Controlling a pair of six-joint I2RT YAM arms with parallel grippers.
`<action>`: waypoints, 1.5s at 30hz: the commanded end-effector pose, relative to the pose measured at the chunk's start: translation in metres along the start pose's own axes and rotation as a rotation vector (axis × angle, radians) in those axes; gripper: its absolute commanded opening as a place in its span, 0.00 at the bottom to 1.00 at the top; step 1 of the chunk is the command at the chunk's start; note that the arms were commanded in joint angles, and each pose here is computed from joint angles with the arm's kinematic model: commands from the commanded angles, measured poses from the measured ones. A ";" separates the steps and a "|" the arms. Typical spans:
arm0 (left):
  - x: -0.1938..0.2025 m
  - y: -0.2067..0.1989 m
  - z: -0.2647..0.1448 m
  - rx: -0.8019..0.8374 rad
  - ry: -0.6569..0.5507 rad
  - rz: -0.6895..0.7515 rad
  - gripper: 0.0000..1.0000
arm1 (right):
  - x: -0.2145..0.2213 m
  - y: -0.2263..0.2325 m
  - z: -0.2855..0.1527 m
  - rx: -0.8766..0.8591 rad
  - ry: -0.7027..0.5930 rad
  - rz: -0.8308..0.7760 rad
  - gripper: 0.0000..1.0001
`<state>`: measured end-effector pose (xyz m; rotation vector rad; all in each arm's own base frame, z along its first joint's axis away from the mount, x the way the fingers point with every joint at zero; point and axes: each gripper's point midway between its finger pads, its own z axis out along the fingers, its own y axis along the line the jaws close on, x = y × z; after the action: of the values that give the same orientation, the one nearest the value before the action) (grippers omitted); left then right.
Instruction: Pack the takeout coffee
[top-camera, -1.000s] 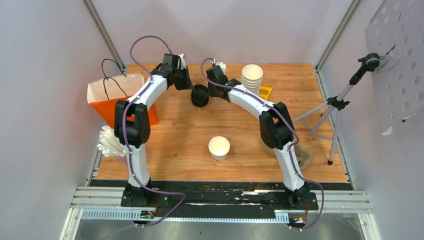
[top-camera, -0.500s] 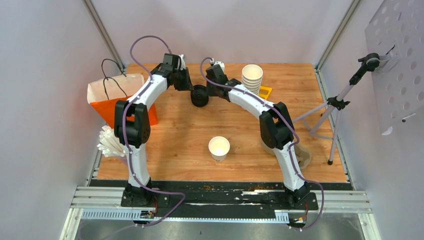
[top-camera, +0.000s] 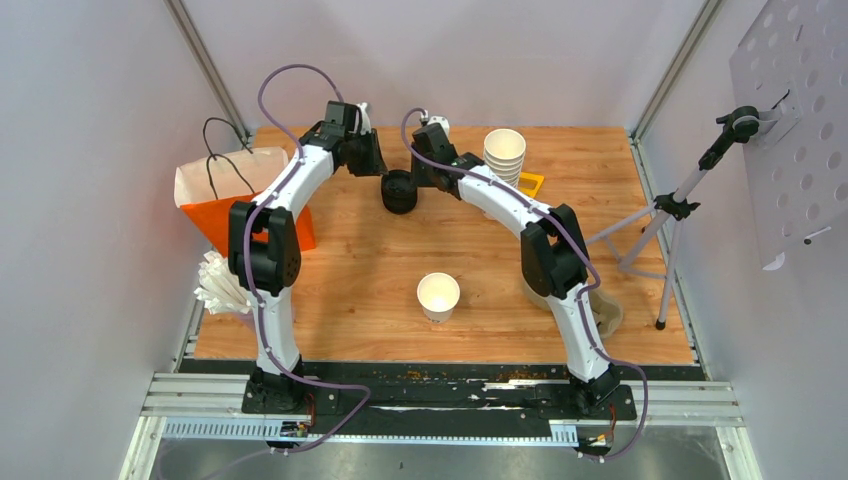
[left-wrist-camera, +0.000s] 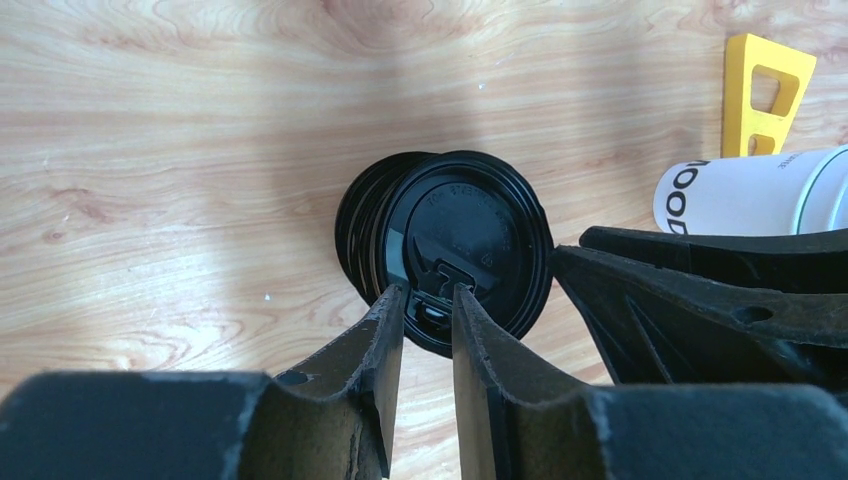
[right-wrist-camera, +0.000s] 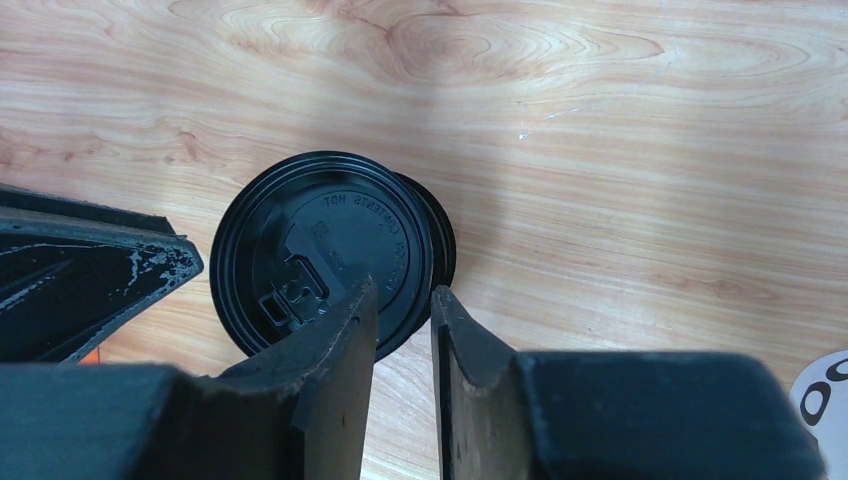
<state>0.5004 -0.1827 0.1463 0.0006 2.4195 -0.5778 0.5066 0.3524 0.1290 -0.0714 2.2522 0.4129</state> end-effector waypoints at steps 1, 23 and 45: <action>-0.016 -0.003 -0.002 0.004 -0.031 0.029 0.32 | -0.019 0.010 -0.003 -0.033 -0.045 0.017 0.27; -0.005 0.003 0.014 -0.012 0.006 0.032 0.28 | -0.027 0.005 -0.013 -0.022 -0.080 0.004 0.27; -0.002 0.006 0.020 -0.034 0.021 0.049 0.27 | -0.033 0.006 -0.018 -0.029 -0.097 -0.002 0.26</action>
<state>0.5042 -0.1815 0.1204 0.0194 2.4835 -0.5222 0.5062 0.3524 0.1234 -0.0791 2.2526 0.4137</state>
